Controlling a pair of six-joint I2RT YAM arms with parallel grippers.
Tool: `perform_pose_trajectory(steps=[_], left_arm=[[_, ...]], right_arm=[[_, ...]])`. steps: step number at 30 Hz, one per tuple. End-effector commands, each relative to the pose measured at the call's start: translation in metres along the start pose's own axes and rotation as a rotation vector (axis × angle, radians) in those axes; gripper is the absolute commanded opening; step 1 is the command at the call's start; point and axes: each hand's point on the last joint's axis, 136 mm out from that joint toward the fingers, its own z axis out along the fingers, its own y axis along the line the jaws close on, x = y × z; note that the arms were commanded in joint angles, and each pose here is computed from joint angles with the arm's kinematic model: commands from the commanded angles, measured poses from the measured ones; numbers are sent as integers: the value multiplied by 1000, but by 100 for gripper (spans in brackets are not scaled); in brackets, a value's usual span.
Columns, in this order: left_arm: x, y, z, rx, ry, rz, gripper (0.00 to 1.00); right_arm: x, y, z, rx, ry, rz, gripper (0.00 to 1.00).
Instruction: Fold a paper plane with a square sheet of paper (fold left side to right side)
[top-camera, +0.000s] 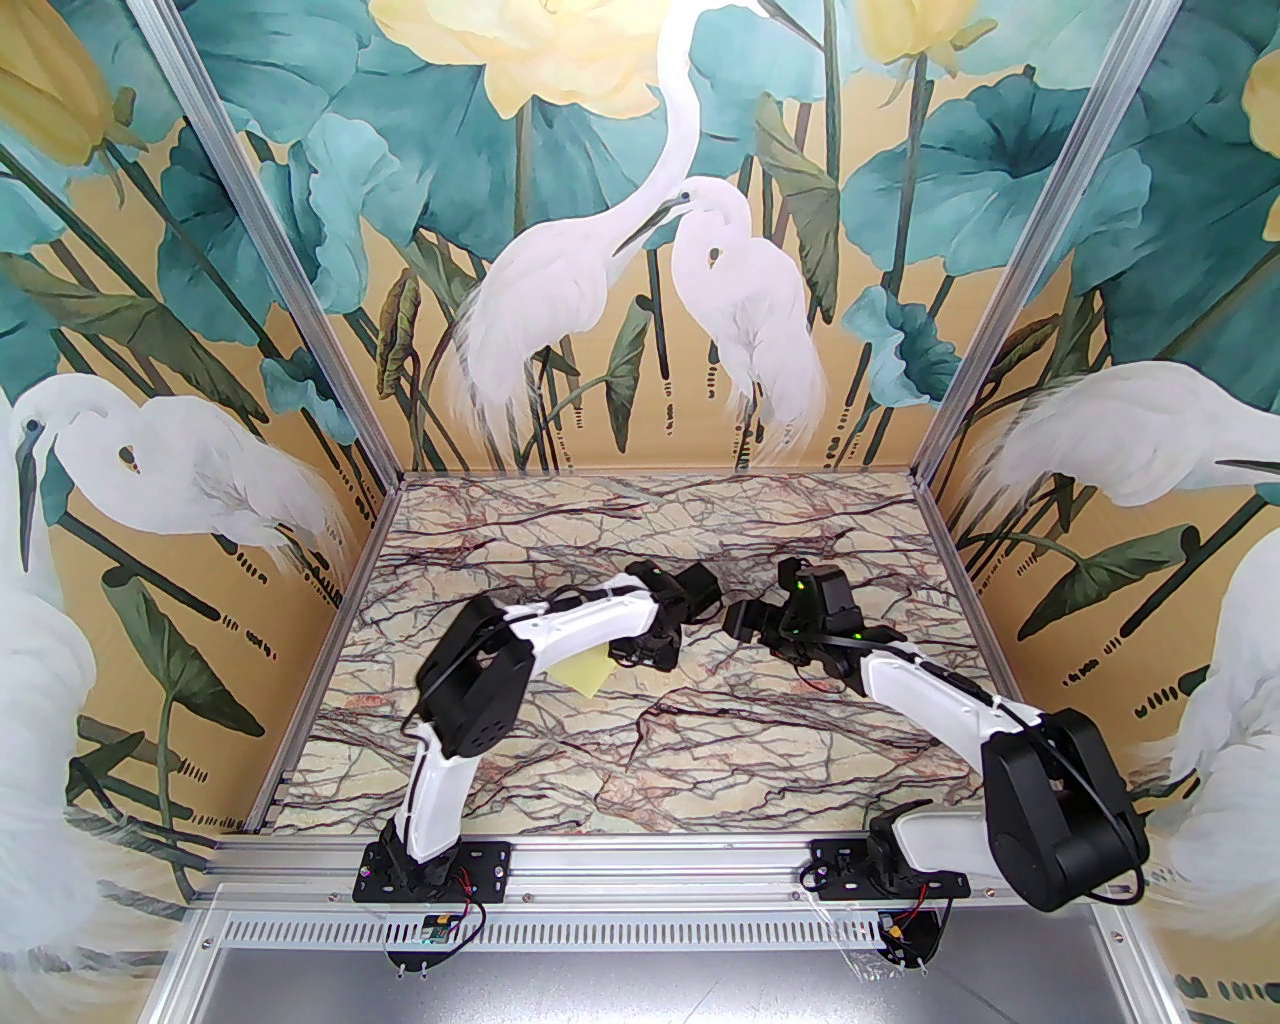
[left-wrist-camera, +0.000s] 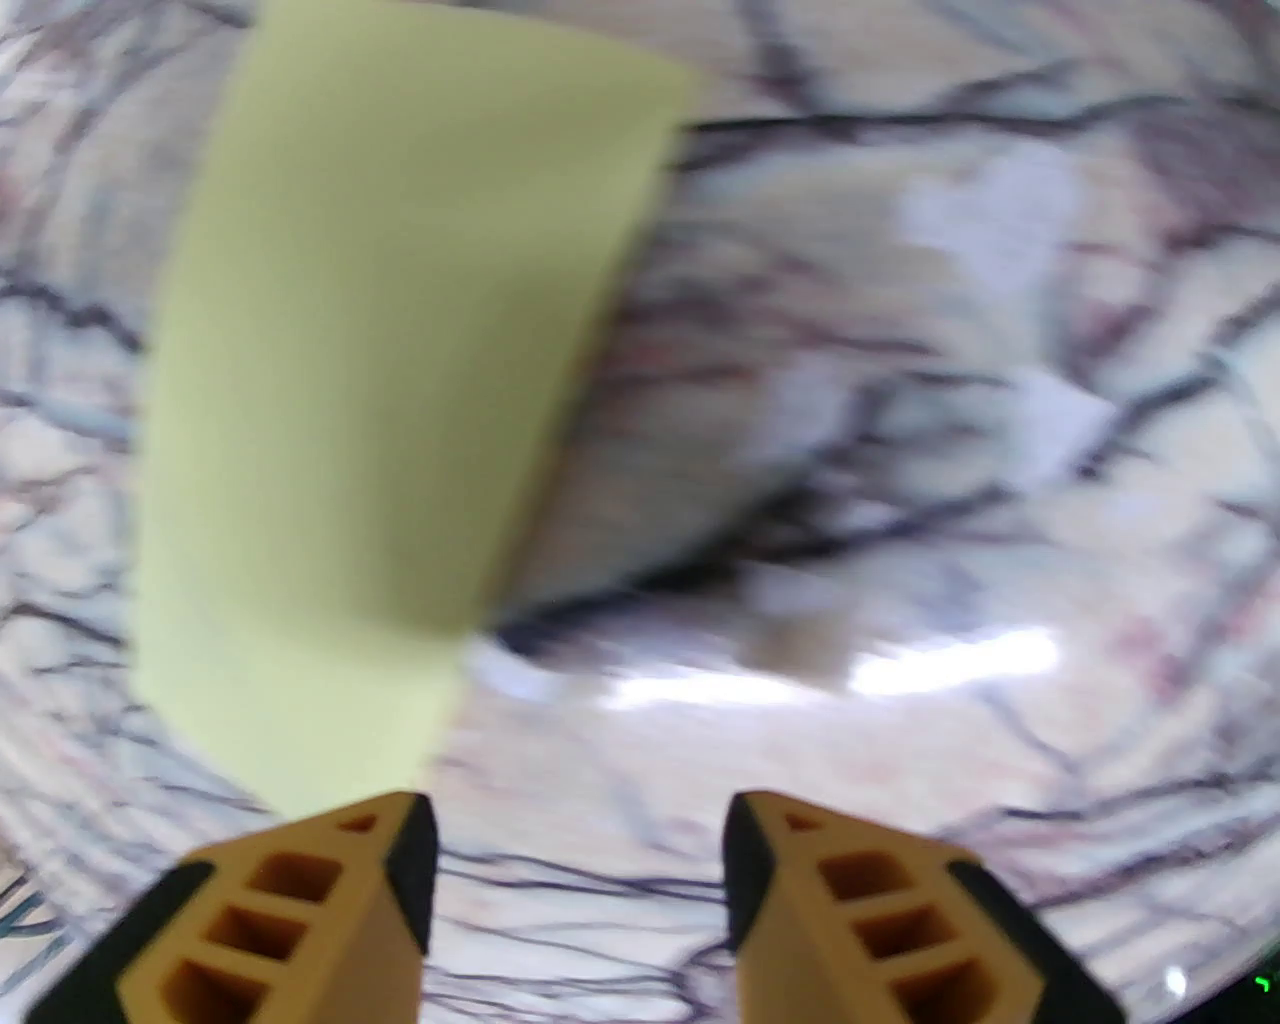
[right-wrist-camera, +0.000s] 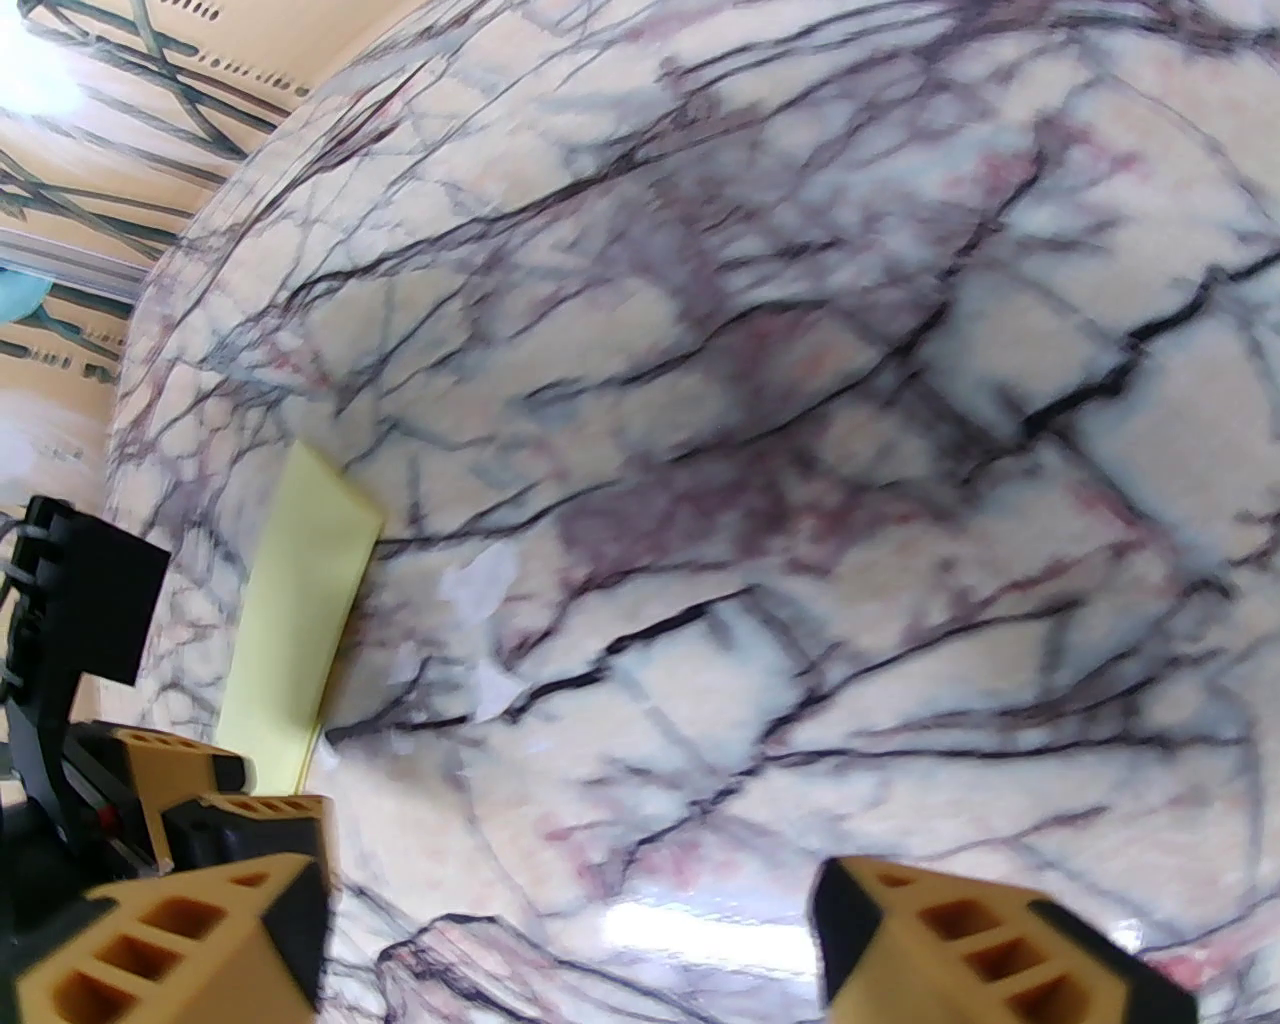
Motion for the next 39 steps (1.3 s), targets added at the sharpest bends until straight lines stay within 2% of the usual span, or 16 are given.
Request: perform_pose_trajectory(steps=[1,3,6,11,17,20,21,23,27,32,39], left_arm=[[-17,4,-35,214,-79,-142,54],[-16,28,-39,232,-110,-202,54],[-8,71,-35,227,-136,-302,56],[8,130,-25,233,-162,-471,58],[21,153,-21,245,-187,-542,61],[27,157,-17,236,-172,-553,63],[29,158,-16,232,-168,-559,63],[30,158,-15,239,-168,-565,74],[31,156,-17,265,-181,-569,75],[32,153,-15,287,-181,-571,76],[33,141,-14,364,-178,-574,78]], right_arm=[[7,29,11,-108,54,-30,56],[12,47,20,-145,70,-40,37],[24,75,41,-192,117,-44,20],[42,112,82,-232,138,15,9],[60,147,126,-274,138,119,3],[71,152,145,-223,149,144,0],[74,150,150,-199,147,157,0],[77,148,158,-168,143,169,0],[79,140,172,-109,145,168,0],[95,127,186,-29,234,144,0],[116,93,172,44,363,62,0]])
